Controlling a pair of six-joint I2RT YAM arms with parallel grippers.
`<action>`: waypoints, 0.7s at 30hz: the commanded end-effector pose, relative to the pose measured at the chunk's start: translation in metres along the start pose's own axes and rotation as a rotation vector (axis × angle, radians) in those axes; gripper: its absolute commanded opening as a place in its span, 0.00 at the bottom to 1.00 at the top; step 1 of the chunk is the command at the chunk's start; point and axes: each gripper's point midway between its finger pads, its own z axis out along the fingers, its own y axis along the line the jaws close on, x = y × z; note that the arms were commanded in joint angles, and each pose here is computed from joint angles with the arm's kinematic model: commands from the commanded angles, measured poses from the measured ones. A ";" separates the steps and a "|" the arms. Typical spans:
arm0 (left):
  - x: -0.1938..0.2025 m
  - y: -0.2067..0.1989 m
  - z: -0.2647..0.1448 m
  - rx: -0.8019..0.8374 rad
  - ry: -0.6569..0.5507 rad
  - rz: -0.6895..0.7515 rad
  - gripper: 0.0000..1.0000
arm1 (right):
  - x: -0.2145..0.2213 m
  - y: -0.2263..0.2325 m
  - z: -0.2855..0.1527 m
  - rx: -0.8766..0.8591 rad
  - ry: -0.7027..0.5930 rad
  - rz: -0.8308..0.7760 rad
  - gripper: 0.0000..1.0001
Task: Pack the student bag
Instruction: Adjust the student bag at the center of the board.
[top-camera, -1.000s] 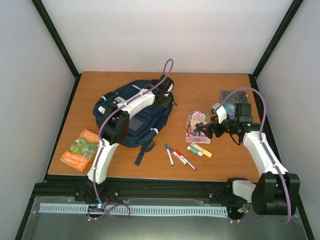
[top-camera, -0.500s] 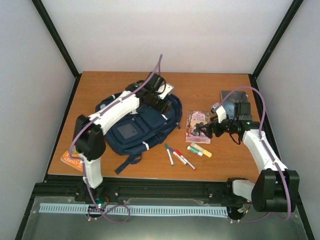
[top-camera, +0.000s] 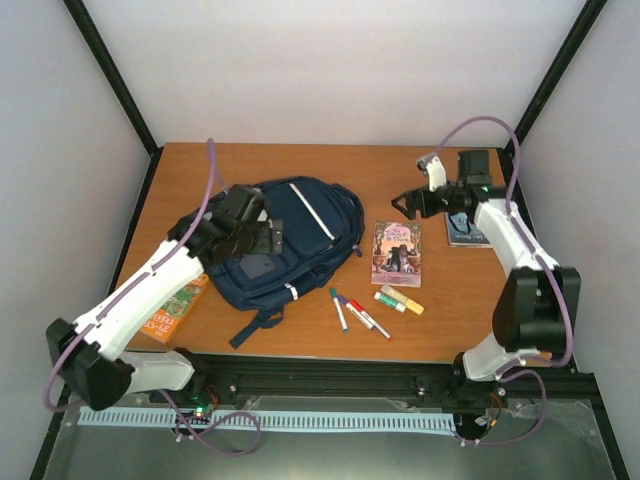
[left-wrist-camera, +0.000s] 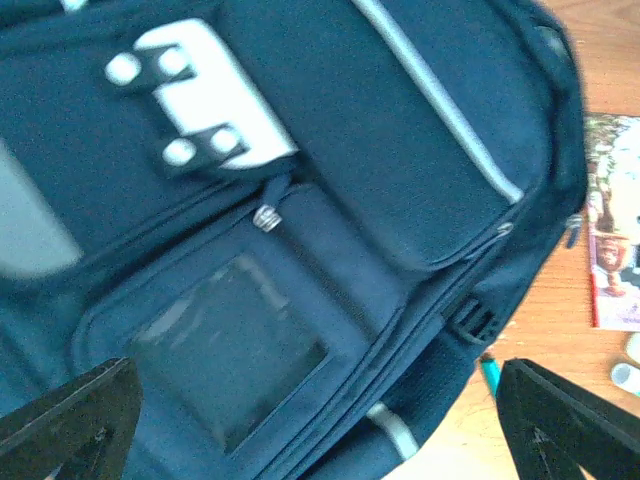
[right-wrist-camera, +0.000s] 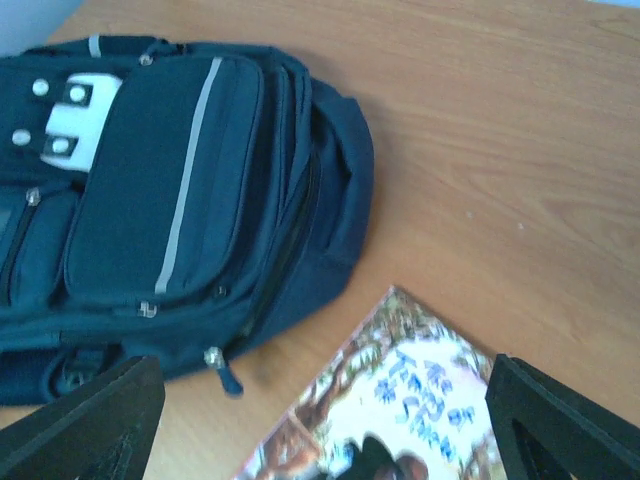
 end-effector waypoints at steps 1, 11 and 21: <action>0.023 0.047 -0.011 -0.105 -0.028 -0.255 1.00 | -0.016 -0.001 0.042 -0.035 0.064 0.094 0.88; 0.100 0.059 0.017 -0.059 0.173 -0.515 1.00 | -0.003 -0.026 0.160 0.002 0.274 0.179 0.88; 0.123 0.078 0.041 -0.147 0.168 -0.552 1.00 | 0.037 0.010 0.202 -0.177 0.405 0.211 0.45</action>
